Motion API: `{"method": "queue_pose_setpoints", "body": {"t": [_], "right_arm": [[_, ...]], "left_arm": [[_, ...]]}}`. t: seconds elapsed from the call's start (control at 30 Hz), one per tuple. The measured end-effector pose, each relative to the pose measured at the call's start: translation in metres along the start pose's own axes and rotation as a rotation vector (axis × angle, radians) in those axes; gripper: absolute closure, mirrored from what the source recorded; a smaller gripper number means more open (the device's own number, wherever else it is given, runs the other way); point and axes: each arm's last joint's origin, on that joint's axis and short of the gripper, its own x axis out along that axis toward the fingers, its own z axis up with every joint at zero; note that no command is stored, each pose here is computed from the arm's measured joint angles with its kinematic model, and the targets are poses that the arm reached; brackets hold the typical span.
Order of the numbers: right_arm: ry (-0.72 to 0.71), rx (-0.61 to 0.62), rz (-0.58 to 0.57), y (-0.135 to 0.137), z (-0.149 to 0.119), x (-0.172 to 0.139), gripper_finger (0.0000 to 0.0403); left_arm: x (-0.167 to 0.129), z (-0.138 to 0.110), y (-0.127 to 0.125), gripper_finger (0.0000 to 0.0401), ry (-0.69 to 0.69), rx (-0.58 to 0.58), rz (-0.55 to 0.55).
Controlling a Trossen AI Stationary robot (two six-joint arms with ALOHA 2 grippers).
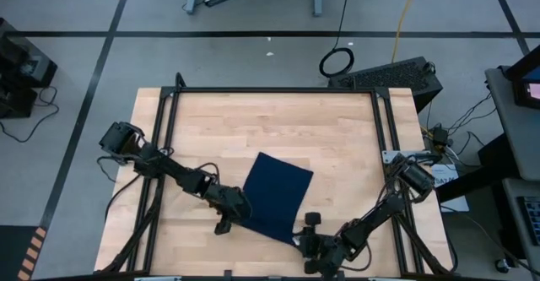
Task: Roll towel
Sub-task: Roll the dark blue towel
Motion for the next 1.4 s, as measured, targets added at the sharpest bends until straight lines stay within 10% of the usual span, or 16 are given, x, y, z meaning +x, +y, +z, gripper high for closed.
{"method": "queue_pose_setpoints", "body": {"t": [0.3,0.63,1.4], "right_arm": [[-0.076,-0.187,-0.071,0.014,-0.002,-0.036,0.0190],[-0.244,-0.288,-0.146,0.015,0.006,0.003,0.0216],[-0.054,0.348,-0.101,-0.030,0.013,0.040,0.0387]], "left_arm": [[-0.006,0.009,0.017,0.0388,0.023,-0.254,-0.056],[-0.013,0.015,0.034,0.0388,0.029,-0.344,-0.073],[-0.012,0.015,0.035,0.0355,-0.022,-0.218,0.020]]}}
